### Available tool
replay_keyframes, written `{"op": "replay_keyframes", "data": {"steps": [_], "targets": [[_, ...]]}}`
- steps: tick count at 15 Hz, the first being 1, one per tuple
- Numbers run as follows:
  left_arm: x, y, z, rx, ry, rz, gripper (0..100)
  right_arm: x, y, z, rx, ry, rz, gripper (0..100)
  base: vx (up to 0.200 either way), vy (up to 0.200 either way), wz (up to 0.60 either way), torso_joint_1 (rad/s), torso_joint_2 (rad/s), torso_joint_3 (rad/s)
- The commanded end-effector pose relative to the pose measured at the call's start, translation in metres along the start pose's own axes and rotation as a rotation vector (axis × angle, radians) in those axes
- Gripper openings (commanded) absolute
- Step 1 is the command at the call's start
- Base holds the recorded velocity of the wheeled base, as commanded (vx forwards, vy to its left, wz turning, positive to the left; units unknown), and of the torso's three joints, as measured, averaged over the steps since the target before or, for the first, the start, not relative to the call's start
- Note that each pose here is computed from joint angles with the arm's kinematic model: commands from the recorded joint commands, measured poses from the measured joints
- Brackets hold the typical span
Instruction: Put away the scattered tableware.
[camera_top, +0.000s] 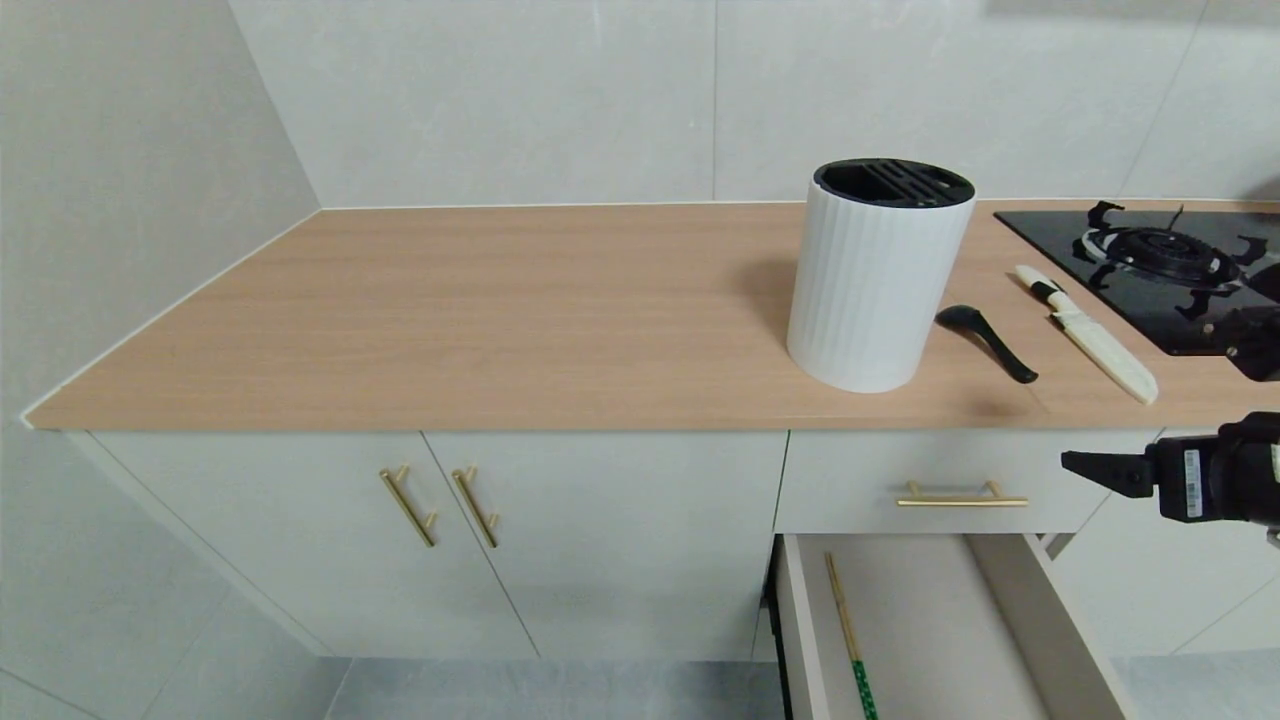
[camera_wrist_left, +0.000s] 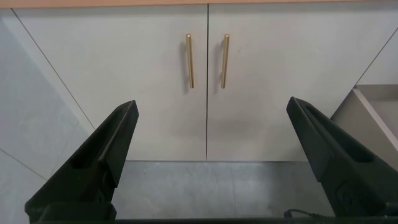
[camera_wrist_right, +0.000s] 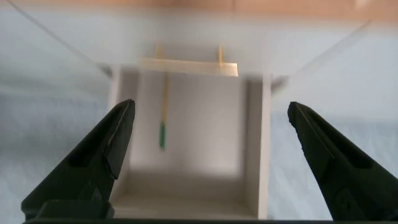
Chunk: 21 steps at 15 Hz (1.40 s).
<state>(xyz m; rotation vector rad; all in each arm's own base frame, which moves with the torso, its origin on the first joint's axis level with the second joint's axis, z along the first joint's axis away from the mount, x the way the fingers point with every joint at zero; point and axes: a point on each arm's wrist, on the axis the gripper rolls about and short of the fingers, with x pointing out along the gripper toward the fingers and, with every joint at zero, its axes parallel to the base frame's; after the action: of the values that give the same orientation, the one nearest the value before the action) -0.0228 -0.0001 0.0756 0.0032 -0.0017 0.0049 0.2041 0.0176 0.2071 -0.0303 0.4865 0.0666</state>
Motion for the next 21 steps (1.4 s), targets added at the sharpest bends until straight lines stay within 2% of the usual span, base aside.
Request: {"op": "replay_keyframes", "data": {"steps": [1,3,5,7,10,12,13,21], "targets": [[0.0,0.0,0.0,0.0,-0.001,0.001,100,0.01,-0.001,0.021,0.0,-0.054,0.061,100,0.0,0.0,0.0,0.0,0.0,0.0],[0.0,0.0,0.0,0.0,0.0,0.001,100,0.033,-0.007,0.053,-0.054,-0.112,0.114,100,0.0,0.0,0.0,0.0,0.0,0.0],[0.0,0.0,0.0,0.0,-0.001,0.001,100,0.052,-0.016,0.063,-0.117,-0.123,0.103,100,0.0,0.0,0.0,0.0,0.0,0.0],[0.0,0.0,0.0,0.0,0.0,0.001,100,0.086,-0.025,0.075,-0.126,-0.168,0.113,100,0.0,0.0,0.0,0.0,0.0,0.0],[0.0,0.0,0.0,0.0,0.0,0.001,100,0.133,-0.032,0.067,-0.137,-0.216,0.118,100,0.0,0.0,0.0,0.0,0.0,0.0],[0.0,0.0,0.0,0.0,0.0,0.001,100,0.145,-0.044,0.069,-0.156,-0.304,0.093,100,0.0,0.0,0.0,0.0,0.0,0.0],[0.0,0.0,0.0,0.0,0.0,0.001,100,0.146,-0.045,0.069,-0.159,-0.314,0.118,100,0.0,0.0,0.0,0.0,0.0,0.0],[0.0,0.0,0.0,0.0,0.0,0.001,100,0.169,-0.051,0.057,-0.139,-0.265,0.148,100,0.0,0.0,0.0,0.0,0.0,0.0]]}}
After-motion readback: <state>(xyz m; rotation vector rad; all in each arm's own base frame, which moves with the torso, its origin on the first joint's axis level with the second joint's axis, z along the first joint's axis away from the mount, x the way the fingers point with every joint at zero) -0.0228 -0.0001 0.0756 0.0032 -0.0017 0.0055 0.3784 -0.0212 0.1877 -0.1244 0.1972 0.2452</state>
